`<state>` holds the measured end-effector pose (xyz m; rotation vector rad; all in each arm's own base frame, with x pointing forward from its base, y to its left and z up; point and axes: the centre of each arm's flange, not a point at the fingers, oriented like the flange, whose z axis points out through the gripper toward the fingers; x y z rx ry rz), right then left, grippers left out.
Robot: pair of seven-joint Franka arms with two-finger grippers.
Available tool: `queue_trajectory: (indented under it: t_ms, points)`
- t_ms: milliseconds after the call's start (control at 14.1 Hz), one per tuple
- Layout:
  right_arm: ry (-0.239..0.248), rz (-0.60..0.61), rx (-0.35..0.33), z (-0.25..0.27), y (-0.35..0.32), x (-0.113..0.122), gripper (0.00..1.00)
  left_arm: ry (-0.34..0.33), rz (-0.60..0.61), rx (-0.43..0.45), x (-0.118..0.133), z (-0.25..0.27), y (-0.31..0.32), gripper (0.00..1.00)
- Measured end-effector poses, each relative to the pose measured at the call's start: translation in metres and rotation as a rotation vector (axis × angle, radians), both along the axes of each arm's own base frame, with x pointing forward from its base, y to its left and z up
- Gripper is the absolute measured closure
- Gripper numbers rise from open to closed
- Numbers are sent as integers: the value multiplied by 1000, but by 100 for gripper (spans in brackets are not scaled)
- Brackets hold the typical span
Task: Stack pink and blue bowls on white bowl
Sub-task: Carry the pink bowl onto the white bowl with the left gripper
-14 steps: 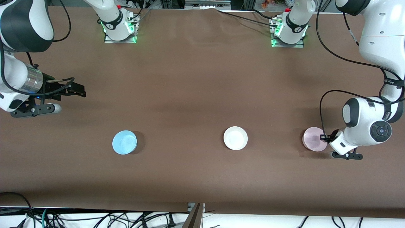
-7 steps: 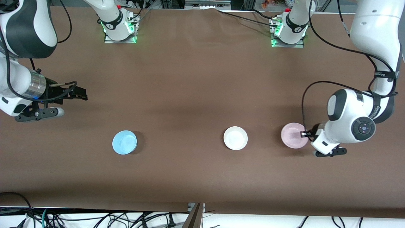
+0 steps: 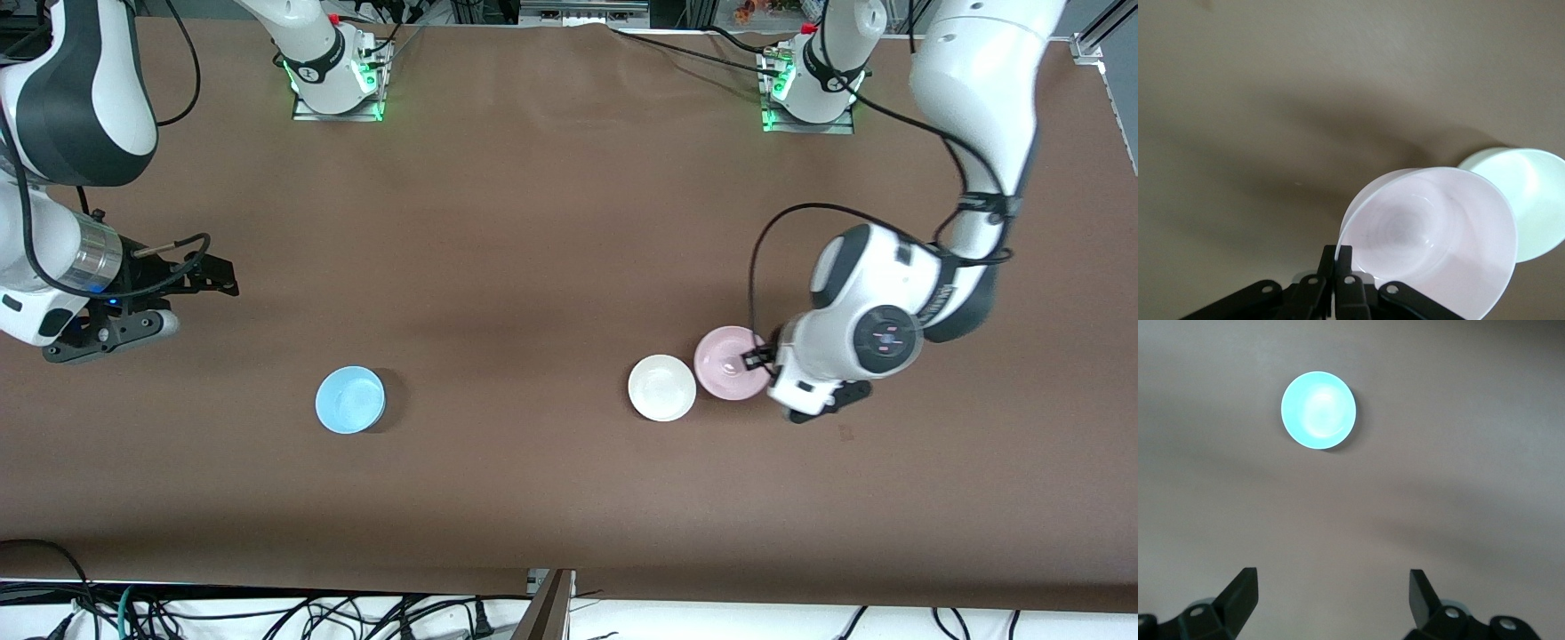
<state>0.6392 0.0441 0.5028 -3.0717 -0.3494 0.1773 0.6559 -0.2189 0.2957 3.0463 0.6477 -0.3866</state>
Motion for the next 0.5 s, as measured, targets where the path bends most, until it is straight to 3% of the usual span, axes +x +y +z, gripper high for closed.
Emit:
queue_trajectory:
  t_ms: [213,498]
  points:
    - [3,-101,-13,-2,3,1,0,-37,22,-9,-9,-17,-50,97]
    - [-6,-70,-12,-27,6,13,0,-45,63,-12,-8,-18,-56,97]
